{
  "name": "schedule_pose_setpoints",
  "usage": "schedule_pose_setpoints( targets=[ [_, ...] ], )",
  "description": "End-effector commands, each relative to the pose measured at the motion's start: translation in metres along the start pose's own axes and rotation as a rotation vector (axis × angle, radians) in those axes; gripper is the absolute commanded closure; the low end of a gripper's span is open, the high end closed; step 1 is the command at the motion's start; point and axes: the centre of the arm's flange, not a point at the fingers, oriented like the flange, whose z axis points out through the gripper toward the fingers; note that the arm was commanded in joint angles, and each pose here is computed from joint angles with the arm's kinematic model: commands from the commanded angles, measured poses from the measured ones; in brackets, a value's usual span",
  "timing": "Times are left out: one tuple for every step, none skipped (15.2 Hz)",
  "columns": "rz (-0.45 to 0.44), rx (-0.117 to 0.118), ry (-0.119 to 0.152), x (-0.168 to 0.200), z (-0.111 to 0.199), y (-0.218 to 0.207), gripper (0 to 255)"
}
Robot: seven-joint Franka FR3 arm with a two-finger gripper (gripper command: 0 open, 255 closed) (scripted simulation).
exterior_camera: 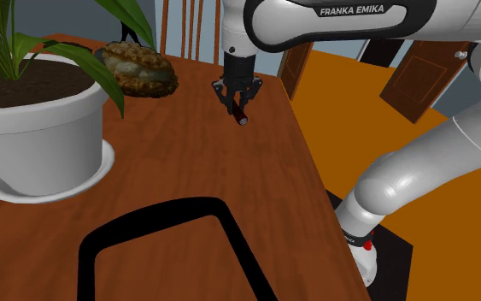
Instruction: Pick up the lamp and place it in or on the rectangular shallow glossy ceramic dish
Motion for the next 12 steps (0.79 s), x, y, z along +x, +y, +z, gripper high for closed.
schedule_pose_setpoints(
  targets=[
    [0.000, 0.000, 0.000, 0.000, 0.000, 0.000, 255],
    [0.000, 0.000, 0.000, 0.000, 0.000, 0.000, 255],
    [0.000, 0.000, 0.000, 0.000, 0.000, 0.000, 255],
    [0.000, 0.000, 0.000, 0.000, 0.000, 0.000, 255],
    [0.000, 0.000, 0.000, 0.000, 0.000, 0.000, 255],
    [0.000, 0.000, 0.000, 0.001, -0.005, 0.001, 255],
    [0.000, 0.000, 0.000, 0.001, -0.010, 0.002, 255],
    [0.000, 0.000, 0.000, 0.002, -0.016, 0.003, 255],
    [0.000, 0.000, 0.000, 0.002, -0.021, 0.003, 255],
    [0.000, 0.000, 0.000, 0.003, -0.026, 0.004, 255],
    [0.000, 0.000, 0.000, 0.004, -0.031, 0.005, 255],
    [0.000, 0.000, 0.000, 0.004, -0.036, 0.006, 255]
  ],
)
